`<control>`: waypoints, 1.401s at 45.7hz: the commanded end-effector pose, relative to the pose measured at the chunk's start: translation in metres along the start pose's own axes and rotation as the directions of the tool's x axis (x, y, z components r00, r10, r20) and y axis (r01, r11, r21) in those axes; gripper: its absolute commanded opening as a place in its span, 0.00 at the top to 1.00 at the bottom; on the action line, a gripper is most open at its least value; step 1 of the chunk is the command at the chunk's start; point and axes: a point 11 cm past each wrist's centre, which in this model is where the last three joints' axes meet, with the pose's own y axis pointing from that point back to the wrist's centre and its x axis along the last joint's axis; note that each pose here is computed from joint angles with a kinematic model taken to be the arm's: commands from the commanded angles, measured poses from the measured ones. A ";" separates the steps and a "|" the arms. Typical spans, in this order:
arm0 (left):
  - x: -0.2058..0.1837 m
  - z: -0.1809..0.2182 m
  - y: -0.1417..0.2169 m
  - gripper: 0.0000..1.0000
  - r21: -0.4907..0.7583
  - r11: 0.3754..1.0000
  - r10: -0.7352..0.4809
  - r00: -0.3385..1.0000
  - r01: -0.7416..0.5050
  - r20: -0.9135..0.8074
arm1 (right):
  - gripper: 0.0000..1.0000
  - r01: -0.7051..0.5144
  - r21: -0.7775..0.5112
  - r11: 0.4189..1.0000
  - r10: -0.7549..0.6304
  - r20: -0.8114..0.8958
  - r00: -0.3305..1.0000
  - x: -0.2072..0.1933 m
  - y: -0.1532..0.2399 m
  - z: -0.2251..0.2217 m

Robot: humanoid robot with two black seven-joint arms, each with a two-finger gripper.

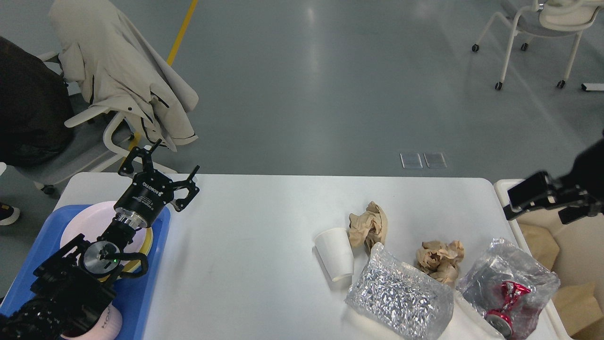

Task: Tidy desktop

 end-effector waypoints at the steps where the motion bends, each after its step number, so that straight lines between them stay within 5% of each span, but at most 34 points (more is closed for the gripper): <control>1: 0.000 0.000 0.000 0.00 0.000 1.000 -0.001 1.000 0.001 0.000 | 0.00 0.006 -0.163 0.987 0.004 0.060 0.998 -0.038 -0.090 0.075; 6: 0.000 0.000 0.000 0.00 0.000 1.000 -0.001 1.000 0.001 0.000 | 0.00 -0.007 -0.212 0.977 0.049 0.193 0.980 -0.067 -0.148 0.109; 12: 0.000 0.000 0.000 0.00 0.000 1.000 0.000 1.000 0.000 0.000 | 0.00 -0.051 -0.136 0.989 0.097 0.352 0.931 -0.082 -0.201 0.100; 26: 0.000 0.000 0.000 0.00 -0.001 1.000 0.000 1.000 0.000 0.000 | 0.01 -0.081 -0.108 0.991 0.119 0.412 0.903 -0.093 -0.224 0.088; 29: 0.000 0.000 0.000 0.00 0.000 1.000 0.000 1.000 0.000 0.000 | 0.06 -0.097 -0.119 0.988 0.137 0.407 0.903 -0.096 -0.229 0.090; 34: 0.000 0.000 0.000 0.00 0.000 1.000 0.000 1.000 0.000 0.000 | 0.48 -0.110 -0.122 0.986 0.151 0.412 0.899 -0.100 -0.237 0.091; 40: 0.000 0.000 0.000 0.00 0.000 1.000 0.000 1.000 0.000 0.000 | 0.62 -0.125 -0.115 0.986 0.162 0.425 0.891 -0.101 -0.243 0.091; 44: 0.000 0.000 0.000 0.00 0.000 1.000 0.000 1.000 0.000 0.000 | 1.00 -0.124 -0.102 0.987 0.156 0.431 0.889 -0.100 -0.245 0.088; 64: 0.000 0.000 0.000 0.00 0.000 1.000 0.000 1.000 0.000 0.000 | 1.00 -0.167 -0.078 0.983 0.184 0.459 0.869 -0.085 -0.233 0.088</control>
